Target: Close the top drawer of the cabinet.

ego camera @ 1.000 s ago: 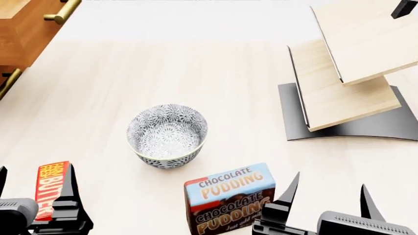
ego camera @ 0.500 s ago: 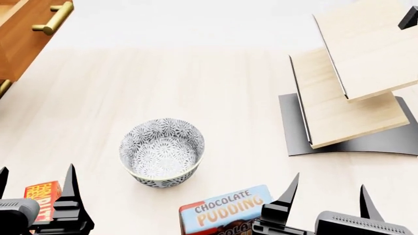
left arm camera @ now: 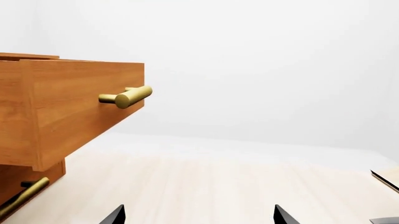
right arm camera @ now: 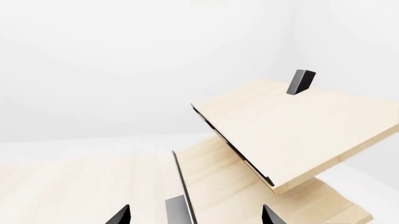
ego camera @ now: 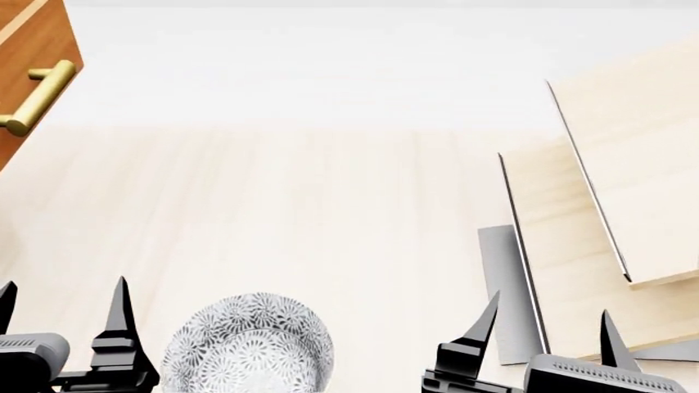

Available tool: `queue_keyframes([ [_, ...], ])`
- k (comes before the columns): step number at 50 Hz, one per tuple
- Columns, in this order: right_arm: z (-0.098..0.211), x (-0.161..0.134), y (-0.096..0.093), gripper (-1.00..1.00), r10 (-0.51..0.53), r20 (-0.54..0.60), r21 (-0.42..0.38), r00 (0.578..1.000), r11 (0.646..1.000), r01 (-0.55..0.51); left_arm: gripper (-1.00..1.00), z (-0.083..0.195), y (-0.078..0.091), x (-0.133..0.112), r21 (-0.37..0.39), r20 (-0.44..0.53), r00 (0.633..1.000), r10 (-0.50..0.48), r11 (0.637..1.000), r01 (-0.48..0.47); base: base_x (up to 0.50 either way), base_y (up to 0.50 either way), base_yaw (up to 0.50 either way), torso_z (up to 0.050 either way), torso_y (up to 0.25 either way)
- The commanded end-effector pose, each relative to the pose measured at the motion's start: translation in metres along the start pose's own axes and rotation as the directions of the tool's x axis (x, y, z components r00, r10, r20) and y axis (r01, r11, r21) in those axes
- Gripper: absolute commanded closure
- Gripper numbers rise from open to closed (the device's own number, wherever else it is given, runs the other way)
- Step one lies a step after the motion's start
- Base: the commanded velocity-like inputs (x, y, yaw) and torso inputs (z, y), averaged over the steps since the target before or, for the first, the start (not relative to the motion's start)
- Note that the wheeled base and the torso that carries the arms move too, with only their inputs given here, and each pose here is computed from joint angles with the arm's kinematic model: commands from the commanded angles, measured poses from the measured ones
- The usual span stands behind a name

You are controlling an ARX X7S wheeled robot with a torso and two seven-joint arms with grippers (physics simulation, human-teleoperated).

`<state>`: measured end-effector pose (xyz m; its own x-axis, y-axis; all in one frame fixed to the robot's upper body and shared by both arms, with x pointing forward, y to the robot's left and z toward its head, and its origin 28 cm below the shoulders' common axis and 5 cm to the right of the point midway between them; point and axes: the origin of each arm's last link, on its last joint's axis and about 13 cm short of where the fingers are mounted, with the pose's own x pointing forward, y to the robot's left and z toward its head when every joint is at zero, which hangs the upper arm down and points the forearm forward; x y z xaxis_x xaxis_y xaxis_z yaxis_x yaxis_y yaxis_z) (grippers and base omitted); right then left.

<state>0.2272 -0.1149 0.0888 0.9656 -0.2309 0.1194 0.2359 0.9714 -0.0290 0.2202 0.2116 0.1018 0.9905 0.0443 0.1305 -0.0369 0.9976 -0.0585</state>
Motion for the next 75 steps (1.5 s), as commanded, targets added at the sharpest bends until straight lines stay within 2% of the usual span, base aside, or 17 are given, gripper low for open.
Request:
queue_keyframes([
  [1,-0.002,-0.001,0.0,-1.0,0.004,0.009,-0.013,1.0,1.0,-0.004,-1.0,-0.002,0.0,0.0,0.0,-0.005,1.0,-0.001,1.0,0.001,0.5,0.15,0.0,0.0,0.0],
  [18,-0.003,-0.001,0.0,-1.0,0.009,0.011,-0.005,1.0,1.0,-0.009,-1.0,-0.004,-0.001,0.0,0.004,-0.013,1.0,-0.004,1.0,0.004,0.08,0.06,0.0,0.0,0.0],
  [39,-0.003,-0.001,0.001,-1.0,0.012,0.016,-0.002,1.0,1.0,-0.012,-1.0,-0.004,0.0,0.001,0.006,-0.015,1.0,-0.006,1.0,0.006,0.31,0.47,0.0,0.0,0.0],
  [62,-0.005,-0.001,0.001,-1.0,0.012,0.001,0.004,1.0,1.0,-0.012,-1.0,-0.007,0.0,0.002,0.006,-0.021,1.0,-0.003,1.0,0.003,0.01,0.01,0.0,0.0,0.0],
  [68,-0.005,-0.001,0.001,-1.0,0.013,0.001,0.003,1.0,1.0,-0.013,-1.0,-0.004,-0.001,0.01,0.025,-0.035,0.999,-0.035,0.999,0.036,0.0,0.0,0.0,0.0,0.0],
  [73,-0.006,0.0,0.003,-1.0,0.012,-0.003,-0.001,1.0,1.0,-0.012,-1.0,0.005,-0.001,0.035,0.071,-0.057,0.992,-0.109,0.991,0.113,0.0,0.0,0.0,0.0,0.0],
  [75,-0.006,0.0,0.003,-1.0,0.013,-0.004,-0.002,1.0,1.0,-0.013,-1.0,0.007,-0.001,0.04,0.071,-0.062,0.992,-0.106,0.991,0.11,0.0,0.0,0.0,0.0,0.0],
])
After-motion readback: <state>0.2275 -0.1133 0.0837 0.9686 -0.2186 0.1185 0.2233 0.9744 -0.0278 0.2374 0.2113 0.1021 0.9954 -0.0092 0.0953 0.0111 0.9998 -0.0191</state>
